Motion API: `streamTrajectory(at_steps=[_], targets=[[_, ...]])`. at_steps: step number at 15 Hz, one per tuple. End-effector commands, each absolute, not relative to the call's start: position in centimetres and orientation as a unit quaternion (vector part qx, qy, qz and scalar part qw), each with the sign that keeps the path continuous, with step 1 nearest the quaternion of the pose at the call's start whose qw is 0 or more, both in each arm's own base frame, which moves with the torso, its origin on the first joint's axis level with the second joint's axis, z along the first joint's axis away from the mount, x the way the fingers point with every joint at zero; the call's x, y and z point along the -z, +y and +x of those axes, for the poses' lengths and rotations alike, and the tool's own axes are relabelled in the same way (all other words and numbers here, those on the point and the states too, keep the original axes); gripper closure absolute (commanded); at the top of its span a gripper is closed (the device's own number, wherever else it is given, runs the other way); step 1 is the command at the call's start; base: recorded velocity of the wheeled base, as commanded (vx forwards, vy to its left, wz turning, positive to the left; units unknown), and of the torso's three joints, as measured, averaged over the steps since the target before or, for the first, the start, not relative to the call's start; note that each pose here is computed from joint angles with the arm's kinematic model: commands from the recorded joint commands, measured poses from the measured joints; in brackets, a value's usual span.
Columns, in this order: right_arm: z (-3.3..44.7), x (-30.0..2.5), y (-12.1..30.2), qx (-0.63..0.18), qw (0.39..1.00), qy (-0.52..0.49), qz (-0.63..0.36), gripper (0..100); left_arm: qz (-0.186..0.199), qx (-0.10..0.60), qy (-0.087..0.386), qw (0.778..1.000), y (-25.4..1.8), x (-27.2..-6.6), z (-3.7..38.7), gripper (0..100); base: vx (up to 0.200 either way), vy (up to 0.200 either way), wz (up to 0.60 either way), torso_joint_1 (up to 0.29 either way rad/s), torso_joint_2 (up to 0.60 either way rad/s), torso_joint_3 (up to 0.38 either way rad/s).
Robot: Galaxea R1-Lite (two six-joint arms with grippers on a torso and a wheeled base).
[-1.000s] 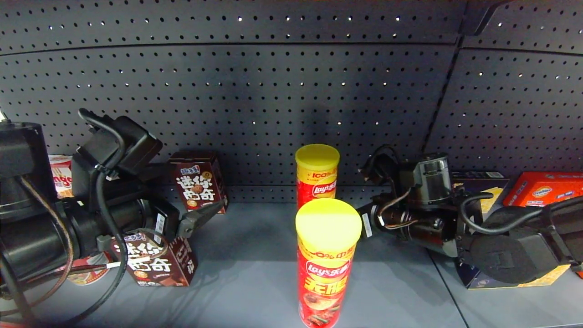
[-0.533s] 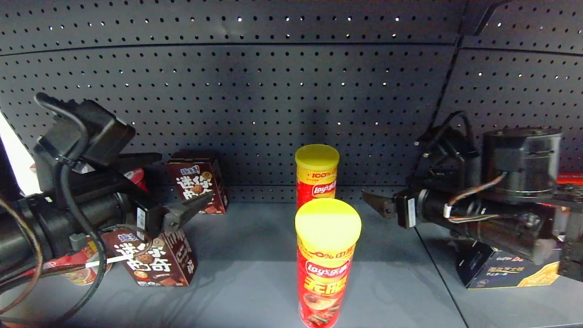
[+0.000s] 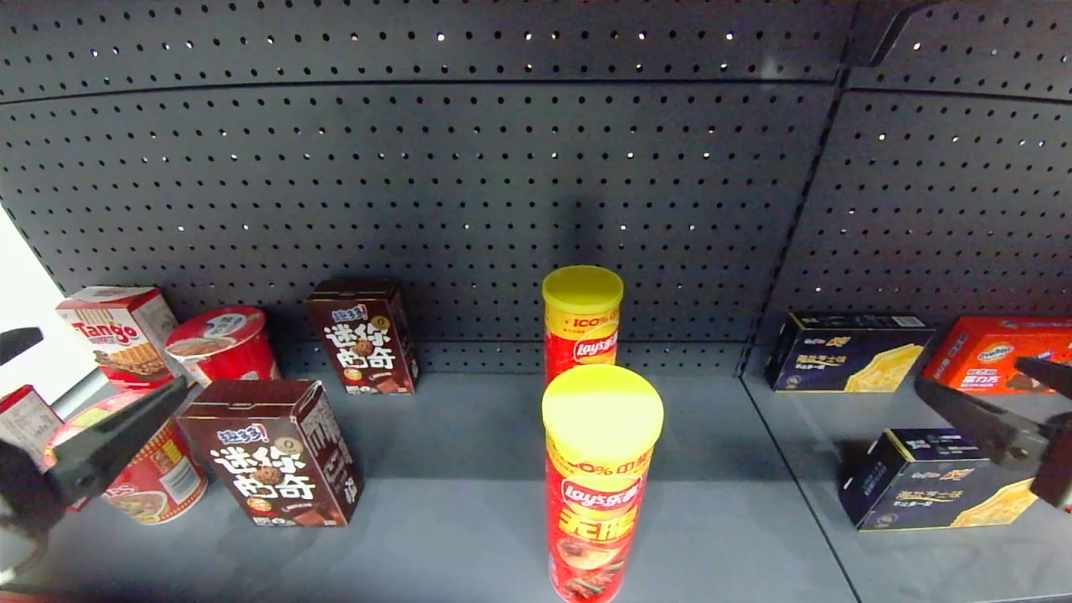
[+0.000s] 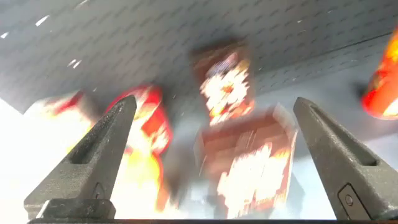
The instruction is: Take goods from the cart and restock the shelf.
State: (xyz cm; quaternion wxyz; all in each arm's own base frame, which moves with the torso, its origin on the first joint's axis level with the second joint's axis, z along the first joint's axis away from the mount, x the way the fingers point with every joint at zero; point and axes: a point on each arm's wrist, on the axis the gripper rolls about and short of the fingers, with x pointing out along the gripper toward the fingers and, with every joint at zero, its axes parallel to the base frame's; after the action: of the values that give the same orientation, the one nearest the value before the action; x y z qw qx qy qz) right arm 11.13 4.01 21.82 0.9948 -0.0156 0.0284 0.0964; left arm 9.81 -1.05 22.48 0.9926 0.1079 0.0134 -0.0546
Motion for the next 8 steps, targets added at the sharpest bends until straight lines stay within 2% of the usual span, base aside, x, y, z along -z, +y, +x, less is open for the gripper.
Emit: streamTrajectory(at_steps=[1,5,8], targets=[[6.0,-20.1,1.4,-0.05,0.999,-0.019,-0.003,0,0.096,-0.004,-0.014,0.995,0.0,-17.1,2.3,0,0.0,0.0,0.0,0.0,0.0,0.0],[1.4,-15.9,-0.4,0.031,0.999,-0.002,-0.011,0,0.097,-0.041,0.01,0.994,0.3,-12.9,-2.5,0,0.0,0.0,0.0,0.0,0.0,0.0],[-1.5,-13.2,-1.1,0.116,0.993,0.02,-0.019,0,0.093,-0.067,0.022,0.993,0.3,-10.6,-4.0,0,0.0,0.0,0.0,0.0,0.0,0.0]])
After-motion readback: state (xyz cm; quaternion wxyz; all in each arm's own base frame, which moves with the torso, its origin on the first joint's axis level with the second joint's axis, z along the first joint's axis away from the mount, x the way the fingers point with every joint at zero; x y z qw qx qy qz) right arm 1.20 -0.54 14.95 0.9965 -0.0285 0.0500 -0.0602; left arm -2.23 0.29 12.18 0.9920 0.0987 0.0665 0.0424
